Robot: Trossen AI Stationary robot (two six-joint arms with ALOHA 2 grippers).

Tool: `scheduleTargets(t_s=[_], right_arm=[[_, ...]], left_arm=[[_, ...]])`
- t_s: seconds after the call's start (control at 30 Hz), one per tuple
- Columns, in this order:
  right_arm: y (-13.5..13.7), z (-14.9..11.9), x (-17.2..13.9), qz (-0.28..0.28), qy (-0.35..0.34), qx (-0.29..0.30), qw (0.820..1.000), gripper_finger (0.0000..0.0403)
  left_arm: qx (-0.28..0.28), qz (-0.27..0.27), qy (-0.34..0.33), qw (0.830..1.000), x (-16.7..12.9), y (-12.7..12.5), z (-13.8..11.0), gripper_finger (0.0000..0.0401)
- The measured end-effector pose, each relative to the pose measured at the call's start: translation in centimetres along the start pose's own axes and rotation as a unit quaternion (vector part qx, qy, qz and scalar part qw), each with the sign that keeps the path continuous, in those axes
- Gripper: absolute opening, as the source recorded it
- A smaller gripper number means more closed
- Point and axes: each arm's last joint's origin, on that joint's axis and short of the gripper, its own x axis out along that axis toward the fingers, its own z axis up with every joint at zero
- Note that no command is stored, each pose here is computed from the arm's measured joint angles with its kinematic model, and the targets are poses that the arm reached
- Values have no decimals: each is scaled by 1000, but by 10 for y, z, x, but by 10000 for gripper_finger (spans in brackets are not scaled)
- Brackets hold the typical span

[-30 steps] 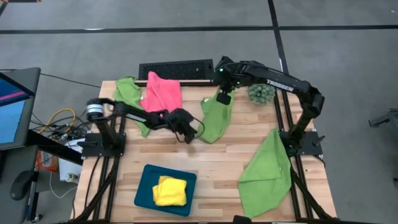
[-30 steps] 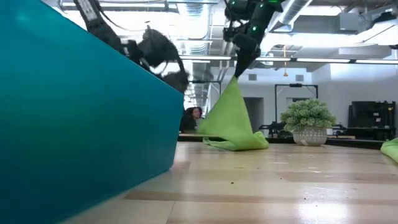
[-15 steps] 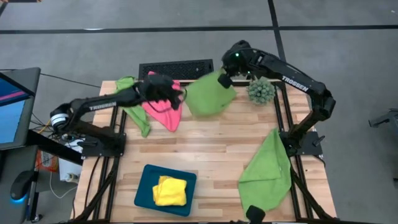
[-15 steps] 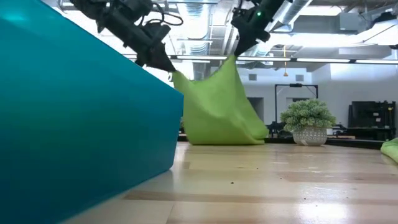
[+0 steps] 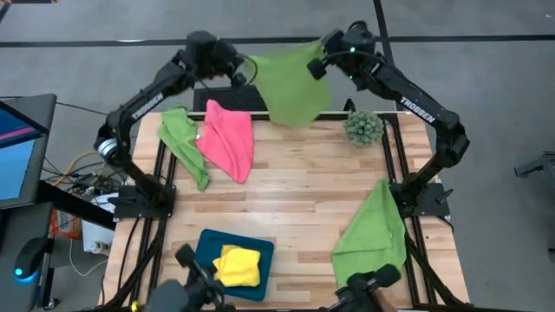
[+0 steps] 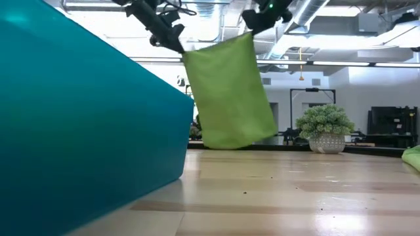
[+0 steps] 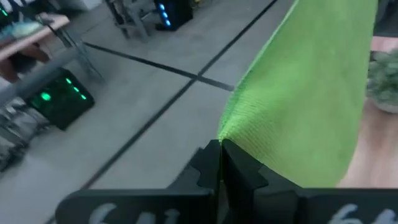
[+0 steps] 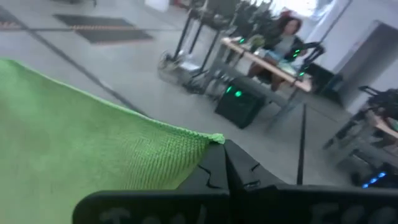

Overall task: Fold microfiber towels
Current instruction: Fold the top right green microfiber towel

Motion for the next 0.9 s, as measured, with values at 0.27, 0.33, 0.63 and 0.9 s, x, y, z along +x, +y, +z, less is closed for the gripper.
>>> scheduleTargets(t_s=[0.27, 0.33, 0.63, 0.9], right_arm=[[-6, 5, -9, 5, 21, 2, 1000, 0], [0, 3, -13, 20, 40, 5, 999, 0], [41, -26, -40, 108, 205, -17, 973, 0], [82, -34, -89, 164, 292, -32, 942, 0]], left_arm=[[65, -8, 11, 998, -11, 11, 32, 0], [79, -21, 22, 996, -14, 5, 33, 0], [78, -159, 135, 975, -19, -31, 11, 0], [90, -269, 235, 930, -37, -85, 2, 0]])
